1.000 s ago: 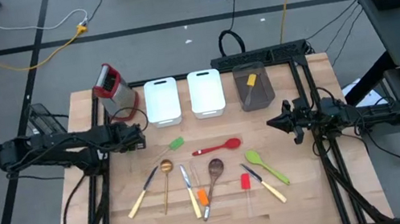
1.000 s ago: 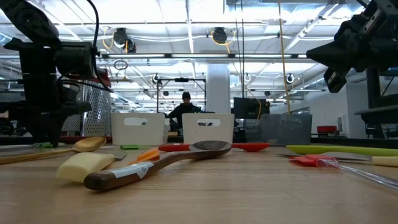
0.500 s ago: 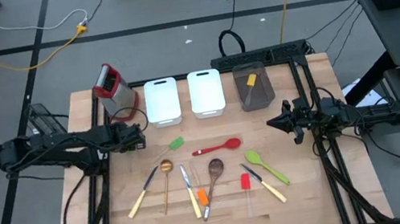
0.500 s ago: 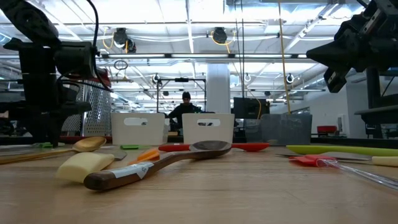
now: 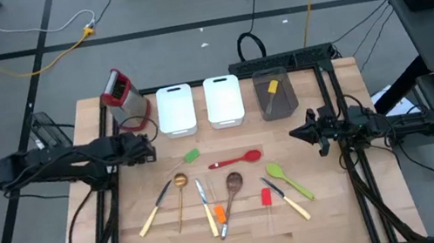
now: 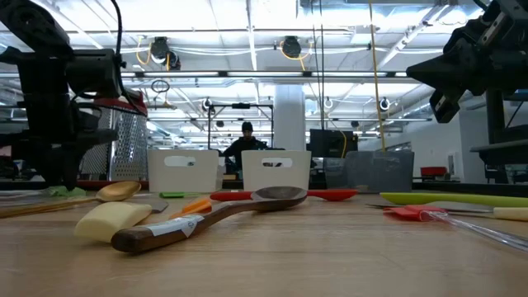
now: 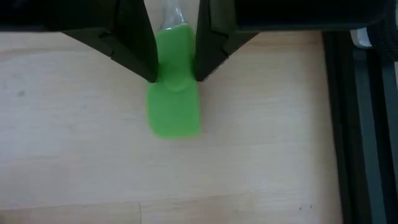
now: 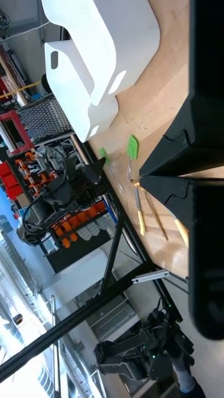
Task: Pick & Place Kitchen Items
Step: Put the green silicone spatula into the black bin
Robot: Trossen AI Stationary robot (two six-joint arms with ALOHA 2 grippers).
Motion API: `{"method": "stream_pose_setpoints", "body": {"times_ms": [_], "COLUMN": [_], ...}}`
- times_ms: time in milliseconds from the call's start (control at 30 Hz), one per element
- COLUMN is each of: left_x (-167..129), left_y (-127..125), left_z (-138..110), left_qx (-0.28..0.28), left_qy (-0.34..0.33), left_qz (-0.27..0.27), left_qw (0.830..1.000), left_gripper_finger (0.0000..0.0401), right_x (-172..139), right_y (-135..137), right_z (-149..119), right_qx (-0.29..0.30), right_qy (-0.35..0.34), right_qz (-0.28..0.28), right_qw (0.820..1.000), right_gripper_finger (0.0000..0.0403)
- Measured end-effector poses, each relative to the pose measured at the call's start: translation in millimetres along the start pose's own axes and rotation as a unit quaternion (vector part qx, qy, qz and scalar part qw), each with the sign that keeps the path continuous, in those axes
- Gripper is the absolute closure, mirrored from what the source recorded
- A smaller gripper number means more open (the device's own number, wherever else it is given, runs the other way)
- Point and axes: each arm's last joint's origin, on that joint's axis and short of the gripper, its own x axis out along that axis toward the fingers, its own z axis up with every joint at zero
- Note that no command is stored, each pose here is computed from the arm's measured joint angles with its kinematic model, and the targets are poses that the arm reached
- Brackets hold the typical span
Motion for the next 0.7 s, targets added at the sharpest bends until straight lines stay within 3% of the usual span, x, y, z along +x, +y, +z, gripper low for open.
{"method": "stream_pose_setpoints", "body": {"times_ms": [300, 567, 700], "left_x": [-0.6, 0.1, 0.1], "left_y": [0.0, -3.8, -4.6], "left_z": [-0.1, 1.6, 1.9], "left_qx": [0.003, 0.015, 0.014], "left_qy": [0.001, -0.009, -0.011], "left_qz": [-0.004, -0.010, -0.014], "left_qw": [1.000, 1.000, 1.000], "left_gripper_finger": [0.0310, 0.0384, 0.0395], "right_x": [0.0, 0.0, 0.0], "right_y": [0.0, 0.0, 0.0], "right_z": [0.0, 0.0, 0.0], "right_qx": [-0.001, 0.000, 0.000], "right_qy": [0.000, 0.000, 0.000], "right_qz": [0.000, 0.000, 0.000], "right_qw": [1.000, 1.000, 1.000], "right_gripper_finger": [0.0403, 0.0403, 0.0403]}}
